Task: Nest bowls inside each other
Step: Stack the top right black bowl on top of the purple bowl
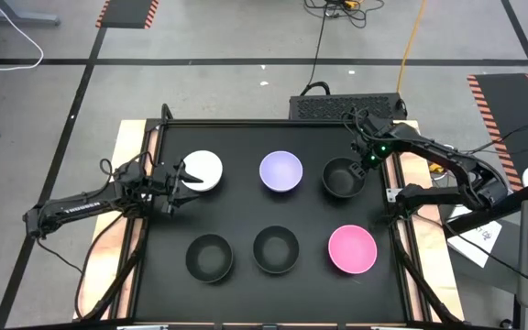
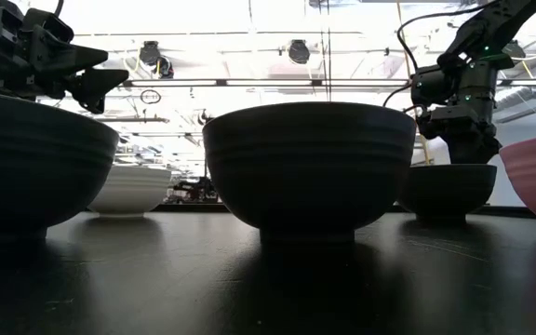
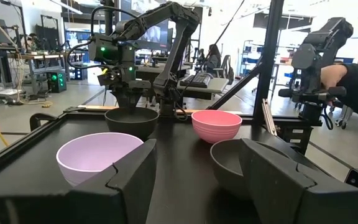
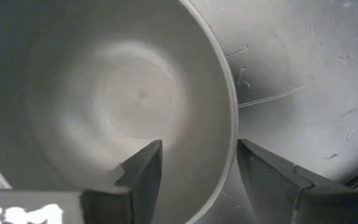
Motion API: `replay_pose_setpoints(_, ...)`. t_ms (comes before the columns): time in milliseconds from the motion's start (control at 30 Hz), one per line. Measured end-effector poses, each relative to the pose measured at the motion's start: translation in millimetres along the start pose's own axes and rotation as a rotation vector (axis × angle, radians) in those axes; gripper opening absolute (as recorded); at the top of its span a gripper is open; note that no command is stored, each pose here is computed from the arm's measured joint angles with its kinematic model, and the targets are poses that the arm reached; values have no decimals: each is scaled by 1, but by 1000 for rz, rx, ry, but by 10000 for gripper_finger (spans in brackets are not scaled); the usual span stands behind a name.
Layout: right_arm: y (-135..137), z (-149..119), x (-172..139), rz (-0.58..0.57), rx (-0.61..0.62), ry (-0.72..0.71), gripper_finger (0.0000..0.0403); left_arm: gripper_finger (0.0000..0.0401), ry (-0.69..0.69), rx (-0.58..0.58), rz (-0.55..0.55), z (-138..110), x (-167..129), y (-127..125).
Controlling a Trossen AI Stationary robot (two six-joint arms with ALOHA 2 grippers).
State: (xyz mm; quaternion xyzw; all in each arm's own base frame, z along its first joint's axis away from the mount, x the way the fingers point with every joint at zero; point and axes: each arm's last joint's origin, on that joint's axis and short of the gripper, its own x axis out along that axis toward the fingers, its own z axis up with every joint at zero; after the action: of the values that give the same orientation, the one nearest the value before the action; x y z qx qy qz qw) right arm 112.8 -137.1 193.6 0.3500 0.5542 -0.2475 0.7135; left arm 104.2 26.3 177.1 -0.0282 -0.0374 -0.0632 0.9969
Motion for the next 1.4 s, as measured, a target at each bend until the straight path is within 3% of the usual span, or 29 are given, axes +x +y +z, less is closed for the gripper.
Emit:
replay_pose_setpoints(467, 4, -1, 1, 4, -30, 12, 159, 230, 4, 4, 0, 0, 0, 0)
replay_pose_setpoints(1233, 5, 0, 1, 4, 3, 8, 12, 230, 20, 10, 1, -2, 0, 0)
replay_pose_setpoints(1400, 4, 0, 1, -11, 19, 7, 5, 230, 21, 9, 1, -2, 0, 0)
